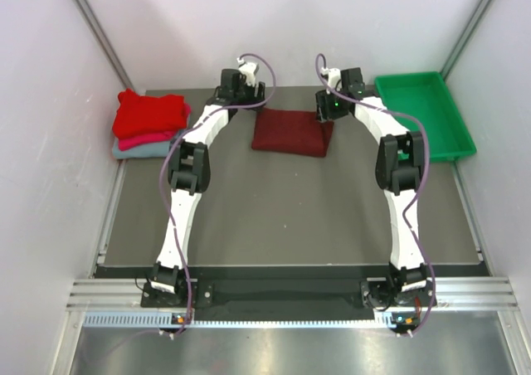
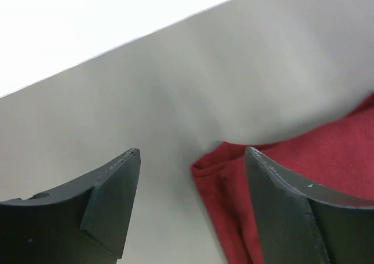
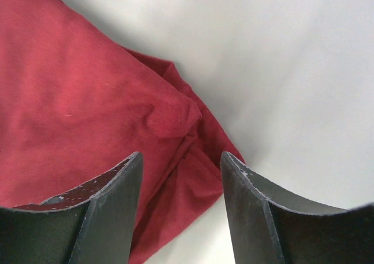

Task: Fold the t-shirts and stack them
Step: Fold the tshirt

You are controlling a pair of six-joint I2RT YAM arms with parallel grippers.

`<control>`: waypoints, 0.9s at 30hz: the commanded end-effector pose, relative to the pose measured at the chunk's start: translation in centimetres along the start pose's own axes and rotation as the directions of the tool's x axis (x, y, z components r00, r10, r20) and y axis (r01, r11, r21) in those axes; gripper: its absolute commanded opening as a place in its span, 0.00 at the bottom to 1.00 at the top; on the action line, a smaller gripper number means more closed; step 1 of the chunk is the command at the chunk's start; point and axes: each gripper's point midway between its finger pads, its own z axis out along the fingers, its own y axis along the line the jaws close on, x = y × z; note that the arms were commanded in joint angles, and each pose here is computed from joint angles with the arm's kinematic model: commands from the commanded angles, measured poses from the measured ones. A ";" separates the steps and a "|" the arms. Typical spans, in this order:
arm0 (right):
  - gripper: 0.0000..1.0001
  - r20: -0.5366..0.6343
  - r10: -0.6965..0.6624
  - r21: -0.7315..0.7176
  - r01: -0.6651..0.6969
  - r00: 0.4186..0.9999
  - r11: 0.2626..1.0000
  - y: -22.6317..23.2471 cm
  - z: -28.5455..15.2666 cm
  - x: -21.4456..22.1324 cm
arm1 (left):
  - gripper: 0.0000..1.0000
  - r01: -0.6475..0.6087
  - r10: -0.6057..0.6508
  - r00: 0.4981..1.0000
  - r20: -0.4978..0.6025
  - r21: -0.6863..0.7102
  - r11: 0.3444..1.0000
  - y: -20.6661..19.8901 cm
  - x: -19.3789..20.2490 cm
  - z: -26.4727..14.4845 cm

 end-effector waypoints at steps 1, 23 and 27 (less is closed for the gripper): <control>0.57 0.234 -0.083 0.018 0.081 0.969 0.997 2.7 -8.0 -9.8 | 0.79 0.027 -0.006 0.970 0.243 -0.080 0.996 1.2 -12.8 -6.3; 0.54 -0.370 0.553 -0.523 -0.659 0.747 0.540 14.3 -5.3 4.0 | 0.69 0.637 -0.465 0.769 -0.438 0.472 0.609 -15.6 0.0 -9.7; 0.55 -0.399 0.573 -0.478 -0.696 0.716 0.536 13.9 -4.1 6.1 | 0.68 0.683 -0.489 0.730 -0.478 0.474 0.556 -17.1 0.4 -9.8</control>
